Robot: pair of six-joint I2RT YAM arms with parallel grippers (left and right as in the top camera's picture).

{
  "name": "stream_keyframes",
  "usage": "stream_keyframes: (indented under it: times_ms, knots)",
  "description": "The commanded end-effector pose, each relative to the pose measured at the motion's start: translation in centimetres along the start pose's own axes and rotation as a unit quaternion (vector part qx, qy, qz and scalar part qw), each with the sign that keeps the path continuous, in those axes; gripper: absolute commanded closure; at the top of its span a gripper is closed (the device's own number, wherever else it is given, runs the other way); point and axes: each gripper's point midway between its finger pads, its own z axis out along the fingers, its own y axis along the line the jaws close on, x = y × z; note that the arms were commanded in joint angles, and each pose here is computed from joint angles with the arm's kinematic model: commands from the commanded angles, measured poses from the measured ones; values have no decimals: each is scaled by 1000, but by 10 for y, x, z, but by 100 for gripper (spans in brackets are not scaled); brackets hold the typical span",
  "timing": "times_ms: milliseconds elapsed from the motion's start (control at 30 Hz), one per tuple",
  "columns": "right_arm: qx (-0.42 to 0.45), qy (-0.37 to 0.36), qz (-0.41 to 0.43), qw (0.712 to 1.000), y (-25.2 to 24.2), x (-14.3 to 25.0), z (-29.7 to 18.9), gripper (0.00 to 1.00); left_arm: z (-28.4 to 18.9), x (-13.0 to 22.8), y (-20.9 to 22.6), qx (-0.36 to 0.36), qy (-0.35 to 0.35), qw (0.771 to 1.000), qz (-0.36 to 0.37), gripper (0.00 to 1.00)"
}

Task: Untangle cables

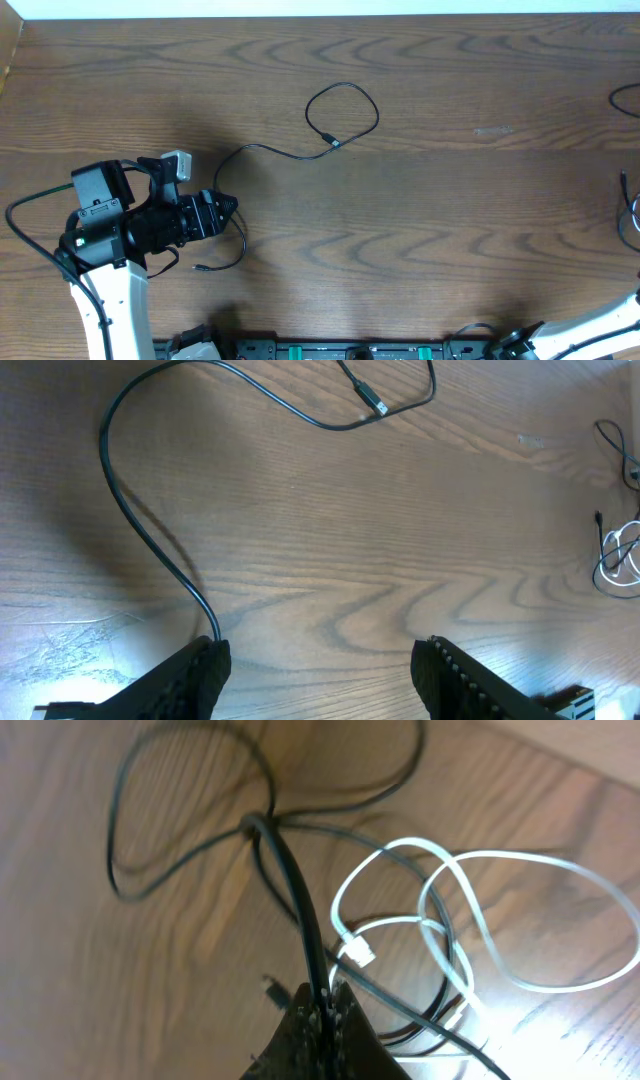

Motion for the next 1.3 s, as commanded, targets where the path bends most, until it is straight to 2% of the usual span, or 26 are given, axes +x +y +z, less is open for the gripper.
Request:
stream_keyframes:
  times_ms: [0,33,67,100,133,400,467,600,633,767,933,1033,1067,1167,1200,1267]
  knots:
    - [-60,-13,59,996,1,-14,-19,98,-1,-1,-2,1,-2,1000,7,36]
    - [-64,-13,72,995,-2,-15,-20,86,-1,-1,-2,1,-2,1000,7,36]
    - [-68,-14,84,994,-4,-17,-21,59,-1,-1,-2,1,-1,1000,7,36]
    - [-74,-13,91,993,-4,-17,-22,17,-1,0,-2,1,-1,1000,6,36]
    - [-80,-12,91,993,-3,-17,-22,1,-1,0,-2,1,0,1000,6,36]
    - [-120,19,74,990,27,-2,-22,1,-1,1,-2,1,2,1000,4,36]
    - [-133,45,41,989,49,14,-20,1,-1,1,-2,1,2,1000,8,36]
    - [-149,102,-73,981,99,62,-17,1,-1,0,-1,-1,1,1000,9,36]
    - [-159,122,-128,971,122,83,-17,1,-1,-1,-1,-1,-1,1000,11,36]
    - [-188,154,-261,934,173,133,-22,1,-1,-2,0,-5,-4,1000,14,36]
    - [-231,187,-428,853,233,210,-36,1,-2,-1,18,-55,1,998,9,39]
    - [-247,207,-495,807,263,260,-48,1,-2,-1,18,-55,1,998,7,39]
    - [-258,216,-529,779,277,288,-57,1,-2,-1,18,-55,1,998,8,39]
    - [-284,224,-611,704,296,341,-74,1,-2,-4,18,-56,-5,998,12,38]
    - [-295,227,-652,661,301,365,-81,1,-2,-6,18,-56,-9,998,15,38]
    - [-295,228,-698,611,303,394,-88,1,-3,-13,19,-58,-23,998,24,34]
